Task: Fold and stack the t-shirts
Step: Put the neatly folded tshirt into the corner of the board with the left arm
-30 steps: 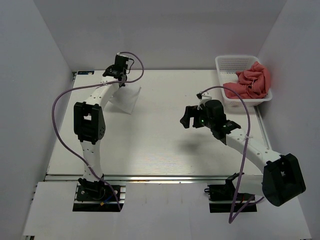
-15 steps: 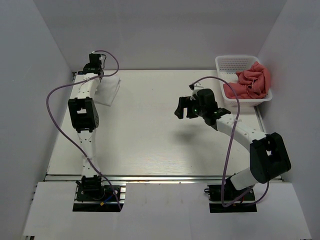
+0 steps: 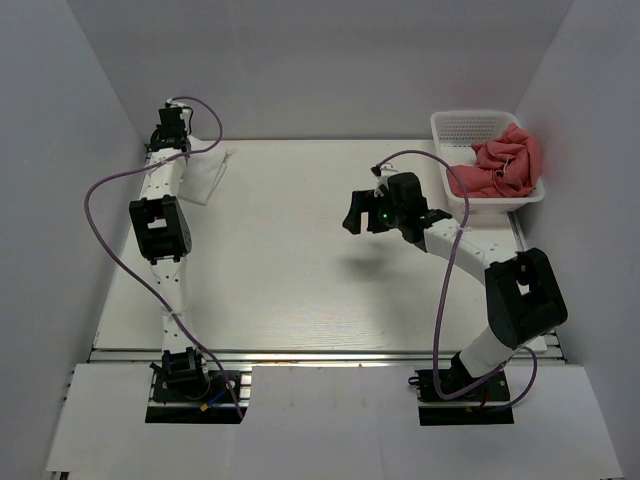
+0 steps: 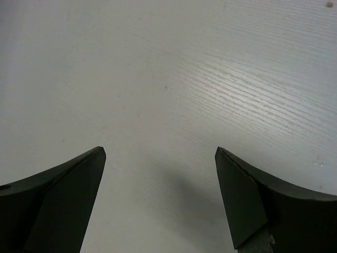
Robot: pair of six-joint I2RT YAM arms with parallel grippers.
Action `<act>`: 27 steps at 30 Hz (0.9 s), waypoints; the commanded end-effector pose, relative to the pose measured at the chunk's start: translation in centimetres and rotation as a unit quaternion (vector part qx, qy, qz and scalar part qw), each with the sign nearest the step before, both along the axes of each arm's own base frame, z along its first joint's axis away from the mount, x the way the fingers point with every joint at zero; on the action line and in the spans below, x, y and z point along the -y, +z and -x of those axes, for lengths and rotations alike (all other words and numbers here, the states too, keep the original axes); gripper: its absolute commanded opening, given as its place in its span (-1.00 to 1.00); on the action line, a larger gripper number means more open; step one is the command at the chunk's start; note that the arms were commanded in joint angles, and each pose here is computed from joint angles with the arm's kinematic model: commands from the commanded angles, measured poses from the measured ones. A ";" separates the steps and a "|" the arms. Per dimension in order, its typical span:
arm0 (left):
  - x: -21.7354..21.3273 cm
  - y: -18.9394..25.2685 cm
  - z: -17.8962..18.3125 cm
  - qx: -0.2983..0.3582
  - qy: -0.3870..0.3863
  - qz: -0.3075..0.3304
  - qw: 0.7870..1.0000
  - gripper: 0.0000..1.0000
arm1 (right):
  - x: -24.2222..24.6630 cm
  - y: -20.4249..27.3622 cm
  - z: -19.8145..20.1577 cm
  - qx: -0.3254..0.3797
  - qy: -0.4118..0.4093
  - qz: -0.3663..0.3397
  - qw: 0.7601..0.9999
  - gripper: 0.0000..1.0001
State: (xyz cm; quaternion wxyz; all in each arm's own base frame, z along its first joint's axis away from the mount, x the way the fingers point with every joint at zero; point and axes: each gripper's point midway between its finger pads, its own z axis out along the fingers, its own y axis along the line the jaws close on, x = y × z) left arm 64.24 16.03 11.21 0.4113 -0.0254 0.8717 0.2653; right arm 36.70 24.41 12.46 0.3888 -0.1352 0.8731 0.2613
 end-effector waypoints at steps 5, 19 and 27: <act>-2.5 0.6 -0.1 0.021 0.034 -0.002 0.999 -1.00 | -2.2 3.0 -2.0 0.029 0.022 -0.044 0.998 0.81; -1.3 7.2 1.1 0.074 0.034 0.056 0.995 1.00 | -1.3 2.9 -1.2 0.038 0.016 -0.033 0.999 0.81; 6.9 12.7 5.1 0.089 -0.025 0.188 0.978 1.00 | 1.3 4.1 0.7 0.065 -0.039 -0.049 0.996 0.81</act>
